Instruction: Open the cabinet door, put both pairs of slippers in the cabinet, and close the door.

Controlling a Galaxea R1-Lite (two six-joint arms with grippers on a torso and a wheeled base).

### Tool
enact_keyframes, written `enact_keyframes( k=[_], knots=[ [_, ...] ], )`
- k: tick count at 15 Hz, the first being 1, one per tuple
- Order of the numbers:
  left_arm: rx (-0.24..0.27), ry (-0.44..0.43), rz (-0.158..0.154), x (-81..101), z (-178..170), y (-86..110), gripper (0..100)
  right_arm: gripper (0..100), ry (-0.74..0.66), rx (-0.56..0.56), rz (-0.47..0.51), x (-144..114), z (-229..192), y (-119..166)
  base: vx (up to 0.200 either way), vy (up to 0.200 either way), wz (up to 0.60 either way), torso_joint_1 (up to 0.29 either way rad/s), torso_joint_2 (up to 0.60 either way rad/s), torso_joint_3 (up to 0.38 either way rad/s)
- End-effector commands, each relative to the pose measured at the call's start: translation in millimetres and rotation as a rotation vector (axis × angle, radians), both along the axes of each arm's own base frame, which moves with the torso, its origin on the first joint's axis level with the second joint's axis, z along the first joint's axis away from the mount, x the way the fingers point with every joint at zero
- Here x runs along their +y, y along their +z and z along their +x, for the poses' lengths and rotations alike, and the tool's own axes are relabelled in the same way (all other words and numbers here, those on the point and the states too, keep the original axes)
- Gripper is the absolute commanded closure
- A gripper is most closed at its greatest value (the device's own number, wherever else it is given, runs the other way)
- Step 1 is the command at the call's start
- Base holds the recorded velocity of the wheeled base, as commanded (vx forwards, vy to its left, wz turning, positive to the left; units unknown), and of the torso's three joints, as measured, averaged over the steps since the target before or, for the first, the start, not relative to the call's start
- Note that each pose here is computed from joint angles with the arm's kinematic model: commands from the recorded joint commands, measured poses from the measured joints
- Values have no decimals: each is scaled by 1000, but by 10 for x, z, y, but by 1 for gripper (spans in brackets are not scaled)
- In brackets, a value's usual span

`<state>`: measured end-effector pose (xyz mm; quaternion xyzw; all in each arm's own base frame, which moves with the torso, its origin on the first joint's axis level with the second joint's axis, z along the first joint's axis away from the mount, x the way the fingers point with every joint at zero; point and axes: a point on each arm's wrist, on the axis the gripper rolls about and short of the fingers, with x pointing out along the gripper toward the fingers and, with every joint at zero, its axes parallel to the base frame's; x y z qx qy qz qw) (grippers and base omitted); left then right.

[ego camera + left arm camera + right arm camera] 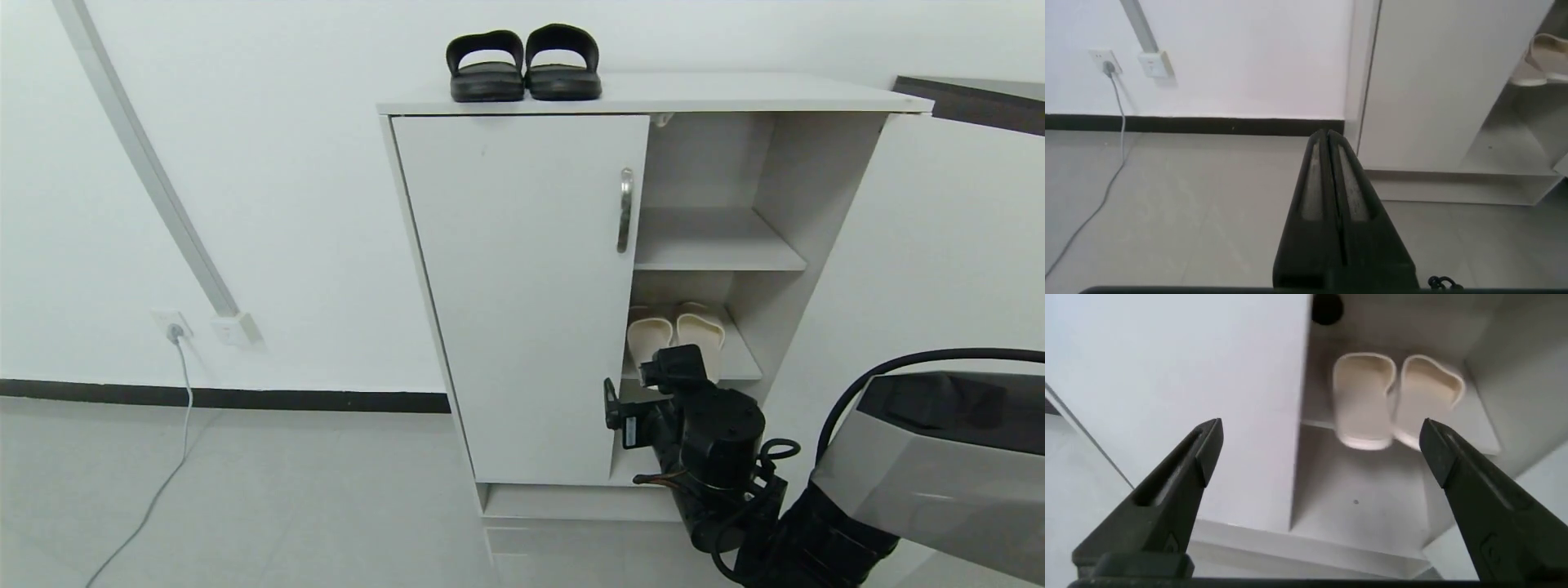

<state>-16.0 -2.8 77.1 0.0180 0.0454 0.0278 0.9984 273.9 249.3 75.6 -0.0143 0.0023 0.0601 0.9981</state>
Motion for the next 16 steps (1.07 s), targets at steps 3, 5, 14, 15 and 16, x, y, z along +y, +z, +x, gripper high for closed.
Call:
enact_keyframes(
  k=[3,5,14,15,16],
  knots=[
    [2,1,0,0,2,-2,100,0,15,9,-13,-32,-17,-35,0,200,0,2,-2,2],
    [2,1,0,0,2,-2,100,0,16,17,-22,-43,-28,-54,0,100,0,6,1,1],
    [2,1,0,0,2,-2,100,0,29,20,-38,-65,-31,-88,0,0,0,0,0,0],
    [2,1,0,0,2,-2,100,0,29,21,-39,-74,-41,-96,0,0,0,0,0,0],
    [2,1,0,0,2,-2,100,0,29,14,-33,-79,-46,-91,0,0,0,0,0,0]
  ],
)
